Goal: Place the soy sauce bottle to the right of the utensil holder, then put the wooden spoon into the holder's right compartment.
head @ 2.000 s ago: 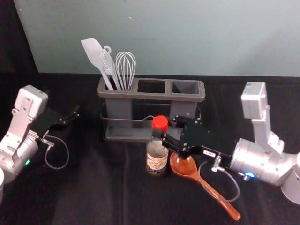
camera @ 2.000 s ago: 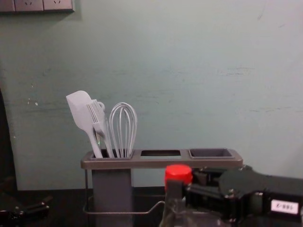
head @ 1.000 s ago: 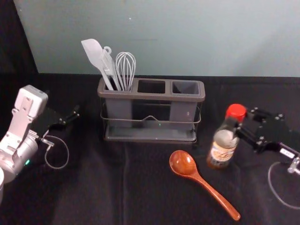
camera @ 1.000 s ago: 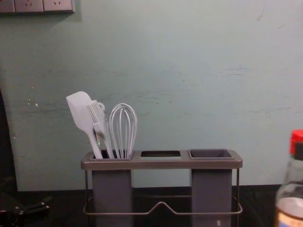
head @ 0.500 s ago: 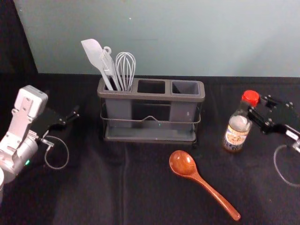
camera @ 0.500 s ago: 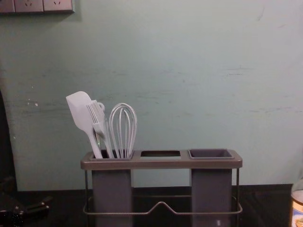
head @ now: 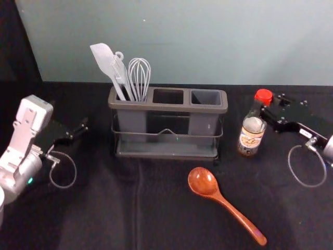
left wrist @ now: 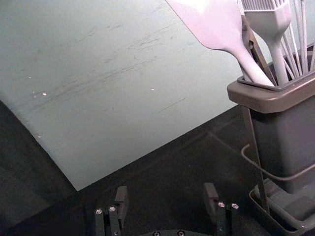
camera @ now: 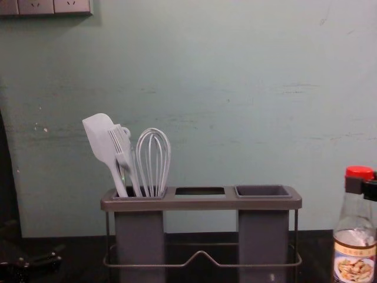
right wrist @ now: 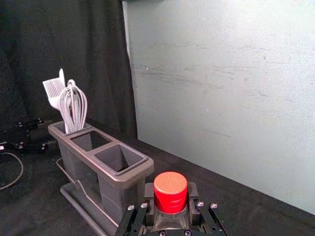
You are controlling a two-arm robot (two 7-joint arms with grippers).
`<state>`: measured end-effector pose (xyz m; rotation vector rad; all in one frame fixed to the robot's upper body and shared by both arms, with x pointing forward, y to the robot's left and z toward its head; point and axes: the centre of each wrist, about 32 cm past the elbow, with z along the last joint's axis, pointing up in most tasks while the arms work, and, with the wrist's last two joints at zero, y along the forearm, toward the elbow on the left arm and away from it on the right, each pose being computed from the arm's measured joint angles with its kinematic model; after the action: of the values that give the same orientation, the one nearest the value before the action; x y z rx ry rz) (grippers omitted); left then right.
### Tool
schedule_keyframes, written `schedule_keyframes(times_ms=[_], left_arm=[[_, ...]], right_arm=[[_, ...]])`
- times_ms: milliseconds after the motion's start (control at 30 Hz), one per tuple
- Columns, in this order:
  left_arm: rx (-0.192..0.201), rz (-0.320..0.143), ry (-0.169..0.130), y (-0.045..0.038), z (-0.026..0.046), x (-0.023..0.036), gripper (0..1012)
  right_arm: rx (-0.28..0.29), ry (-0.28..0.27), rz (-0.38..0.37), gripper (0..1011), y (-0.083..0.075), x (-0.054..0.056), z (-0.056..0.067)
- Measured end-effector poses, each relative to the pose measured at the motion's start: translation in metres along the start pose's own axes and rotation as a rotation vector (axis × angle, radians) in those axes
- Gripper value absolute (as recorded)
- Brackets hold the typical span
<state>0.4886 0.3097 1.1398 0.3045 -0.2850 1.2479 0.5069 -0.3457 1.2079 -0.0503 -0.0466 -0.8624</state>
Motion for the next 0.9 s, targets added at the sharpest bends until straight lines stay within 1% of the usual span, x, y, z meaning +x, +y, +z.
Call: schedule_keyframes(times_ms=[200,367,900], left_arm=[[0.000,0.000,0.000,0.0000,0.0000,0.0000,1005],[0.000,0.000,0.000,0.0000,0.0000,0.0000,1005],[0.000,0.000,0.000,0.0000,0.0000,0.0000,1005]], right_arm=[[0.001,-0.005,0.003,384,0.009,0.002,0.000],[0.007,-0.003,0.002,383,0.016,0.006,-0.003],[0.007,-0.024,-0.002,383,0.021,0.007,-0.008]])
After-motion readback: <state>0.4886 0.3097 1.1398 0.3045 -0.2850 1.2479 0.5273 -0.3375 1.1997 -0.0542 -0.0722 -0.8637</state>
